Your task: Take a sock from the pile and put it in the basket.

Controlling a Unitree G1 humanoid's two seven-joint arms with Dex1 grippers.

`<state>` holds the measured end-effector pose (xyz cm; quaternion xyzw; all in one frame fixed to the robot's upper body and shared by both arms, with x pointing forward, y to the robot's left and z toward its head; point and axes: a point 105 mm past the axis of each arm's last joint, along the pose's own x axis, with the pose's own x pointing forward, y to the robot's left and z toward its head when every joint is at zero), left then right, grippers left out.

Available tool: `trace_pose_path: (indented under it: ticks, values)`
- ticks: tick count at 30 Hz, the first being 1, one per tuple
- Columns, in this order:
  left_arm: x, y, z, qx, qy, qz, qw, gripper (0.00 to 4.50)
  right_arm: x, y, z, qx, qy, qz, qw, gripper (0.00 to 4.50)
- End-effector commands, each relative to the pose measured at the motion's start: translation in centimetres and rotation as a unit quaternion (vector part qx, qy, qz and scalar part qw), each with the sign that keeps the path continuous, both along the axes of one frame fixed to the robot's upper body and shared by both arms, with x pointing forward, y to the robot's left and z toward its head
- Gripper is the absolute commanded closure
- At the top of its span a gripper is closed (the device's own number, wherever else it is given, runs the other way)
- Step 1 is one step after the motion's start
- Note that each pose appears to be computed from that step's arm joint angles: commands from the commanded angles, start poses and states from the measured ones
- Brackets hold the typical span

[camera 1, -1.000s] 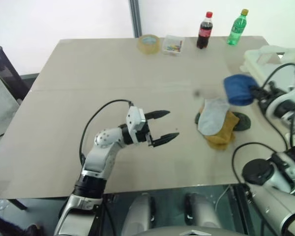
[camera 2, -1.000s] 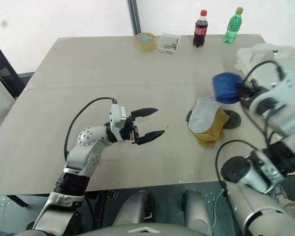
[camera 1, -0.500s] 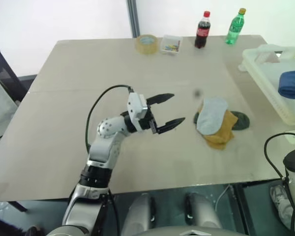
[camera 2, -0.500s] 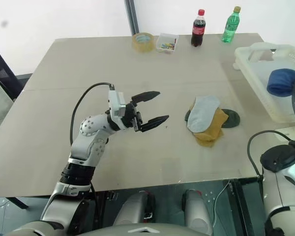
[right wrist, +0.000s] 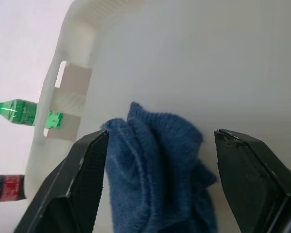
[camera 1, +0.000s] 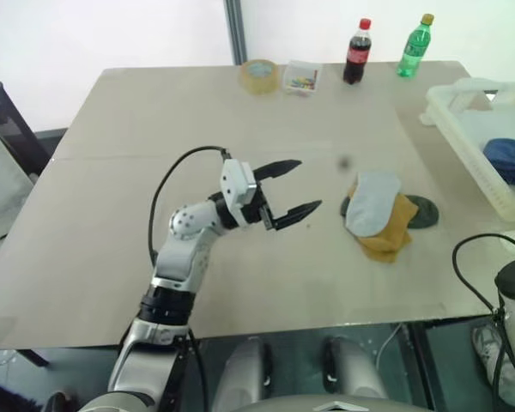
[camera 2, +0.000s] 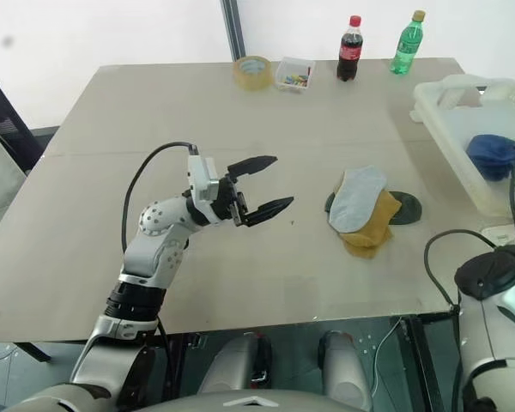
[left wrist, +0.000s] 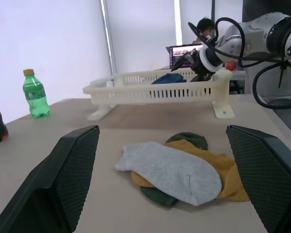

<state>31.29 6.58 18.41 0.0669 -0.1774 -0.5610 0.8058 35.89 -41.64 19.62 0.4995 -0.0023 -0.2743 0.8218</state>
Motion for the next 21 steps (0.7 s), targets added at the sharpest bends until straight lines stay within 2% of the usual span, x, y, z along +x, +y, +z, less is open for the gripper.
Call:
trace_pose_path:
  ticks: [1, 3, 5, 8, 11, 15, 18, 21]
  values:
    - [-0.6, 1.0, 0.7, 0.002, -0.017, 0.009, 1.0, 0.0, -1.0, 1.4, 5.6, -0.15, -0.056, 0.037, 0.986, 0.89]
    - [-0.6, 2.2, 0.2, 0.008, -0.001, 0.027, 1.0, 0.0, -1.3, 4.8, 7.5, -0.245, -0.088, 0.114, 0.959, 0.89]
    - [-0.9, 3.3, -0.5, 0.02, 0.014, 0.044, 0.999, 0.0, -1.8, 8.3, 8.1, -0.306, -0.128, 0.185, 0.925, 0.89]
    - [-1.8, 4.2, -1.7, 0.037, 0.044, 0.065, 0.996, 0.0, -3.2, 14.1, 6.7, -0.338, -0.181, 0.286, 0.878, 0.89]
    - [-3.1, 5.4, -2.9, 0.038, 0.091, 0.097, 0.99, 0.0, -5.6, 19.5, 2.8, -0.342, -0.194, 0.398, 0.829, 0.89]
    - [-4.3, 6.8, -5.7, 0.069, 0.184, 0.154, 0.968, 0.0, -8.9, 22.9, -3.6, -0.304, -0.147, 0.505, 0.794, 0.89]
    - [-6.2, 8.0, -8.0, 0.09, 0.223, 0.198, 0.95, 0.0, -11.4, 22.0, -8.1, -0.313, -0.103, 0.542, 0.773, 0.89]
    - [-7.6, 8.8, -9.0, 0.096, 0.241, 0.223, 0.94, 0.0, -13.2, 19.8, -9.6, -0.336, -0.098, 0.55, 0.758, 0.89]
